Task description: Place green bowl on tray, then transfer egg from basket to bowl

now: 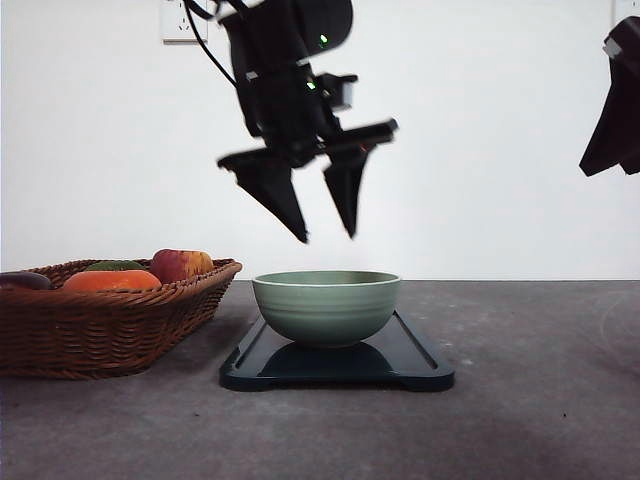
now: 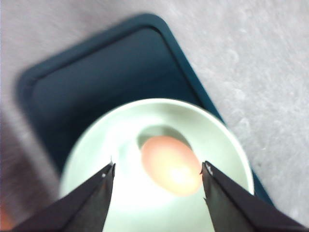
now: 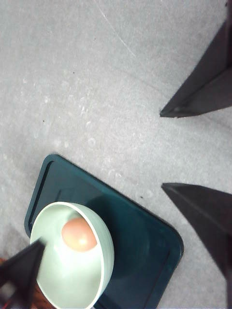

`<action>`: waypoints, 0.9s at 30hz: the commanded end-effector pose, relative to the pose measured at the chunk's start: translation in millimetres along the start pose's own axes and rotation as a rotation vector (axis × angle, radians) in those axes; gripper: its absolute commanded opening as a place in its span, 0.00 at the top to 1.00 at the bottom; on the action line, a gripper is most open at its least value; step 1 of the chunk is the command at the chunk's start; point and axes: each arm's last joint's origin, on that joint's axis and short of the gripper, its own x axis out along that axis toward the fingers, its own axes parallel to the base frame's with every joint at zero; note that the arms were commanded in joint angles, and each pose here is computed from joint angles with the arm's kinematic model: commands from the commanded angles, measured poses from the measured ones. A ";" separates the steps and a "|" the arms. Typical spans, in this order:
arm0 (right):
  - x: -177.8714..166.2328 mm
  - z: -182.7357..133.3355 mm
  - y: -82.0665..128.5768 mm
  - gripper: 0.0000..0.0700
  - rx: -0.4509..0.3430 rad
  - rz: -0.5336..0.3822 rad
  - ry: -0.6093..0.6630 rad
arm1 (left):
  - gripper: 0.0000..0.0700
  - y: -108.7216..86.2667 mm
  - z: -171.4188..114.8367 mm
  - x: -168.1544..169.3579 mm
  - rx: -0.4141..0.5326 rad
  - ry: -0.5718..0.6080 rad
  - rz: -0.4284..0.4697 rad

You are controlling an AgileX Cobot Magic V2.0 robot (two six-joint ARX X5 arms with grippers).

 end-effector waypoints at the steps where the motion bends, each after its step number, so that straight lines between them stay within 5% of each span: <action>1: 0.9 0.8 0.9 0.63 -0.011 0.005 -0.001 | 0.48 -0.9 5.9 -23.5 0.024 -0.063 0.018; 15: 0.9 1.5 1.5 0.63 -0.008 0.025 -0.008 | 0.48 24.0 -46.7 -111.8 0.007 -0.247 0.047; 27: 0.9 1.5 1.9 0.63 -0.009 0.038 -0.007 | 0.50 63.5 -148.7 -131.7 -0.073 -0.285 0.114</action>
